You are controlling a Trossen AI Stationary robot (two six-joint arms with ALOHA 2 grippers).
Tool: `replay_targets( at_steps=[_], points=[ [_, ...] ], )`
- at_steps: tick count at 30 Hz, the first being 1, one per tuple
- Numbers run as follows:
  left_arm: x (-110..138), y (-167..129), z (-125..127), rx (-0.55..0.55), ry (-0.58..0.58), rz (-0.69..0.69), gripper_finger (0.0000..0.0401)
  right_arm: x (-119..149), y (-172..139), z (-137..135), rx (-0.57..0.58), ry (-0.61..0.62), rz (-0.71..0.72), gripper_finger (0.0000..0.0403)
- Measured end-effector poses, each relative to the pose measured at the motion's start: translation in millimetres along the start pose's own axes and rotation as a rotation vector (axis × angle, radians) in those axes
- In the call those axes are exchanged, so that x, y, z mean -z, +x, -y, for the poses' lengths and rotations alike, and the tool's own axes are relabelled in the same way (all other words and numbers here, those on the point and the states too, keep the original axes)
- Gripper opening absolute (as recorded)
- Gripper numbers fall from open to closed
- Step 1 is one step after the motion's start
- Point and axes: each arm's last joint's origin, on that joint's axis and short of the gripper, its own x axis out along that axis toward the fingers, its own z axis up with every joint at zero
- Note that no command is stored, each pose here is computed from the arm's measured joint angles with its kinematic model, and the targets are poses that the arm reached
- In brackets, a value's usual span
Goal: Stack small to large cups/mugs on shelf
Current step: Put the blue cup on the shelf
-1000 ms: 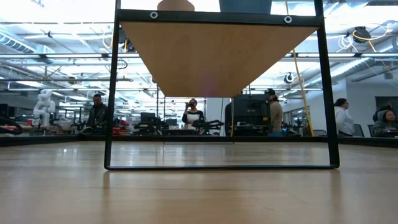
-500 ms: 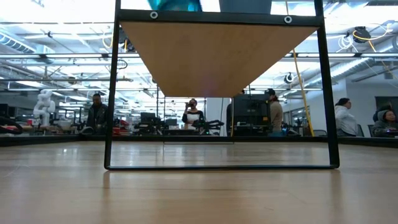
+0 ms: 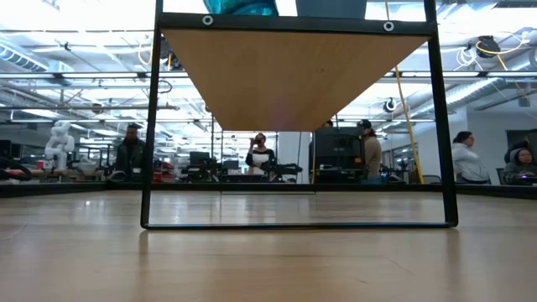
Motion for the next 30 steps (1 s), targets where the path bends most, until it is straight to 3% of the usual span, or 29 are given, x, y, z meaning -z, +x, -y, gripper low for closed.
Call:
replay_targets(
  at_steps=[7, 14, 22, 30],
  points=[
    [0.4, 14.0, 4.5, 0.029, 0.064, -0.051, 0.0023, 0.0, 0.0, 0.0, 0.000, 0.000, 0.000, 0.0000],
    [1.0, 21.2, 6.8, 0.000, 0.098, -0.106, 0.0008, -0.1, 0.0, 0.1, 0.000, 0.000, 0.000, 0.0000],
    [0.7, 20.2, 6.6, -0.081, 0.113, -0.152, 0.0055, -0.1, 0.0, 0.1, 0.000, -0.001, 0.000, 0.0000],
    [1.0, 20.1, 6.2, -0.092, 0.124, -0.161, 0.0062, 0.0, 0.0, 0.0, 0.000, -0.003, 0.000, 0.0000]
  ],
)
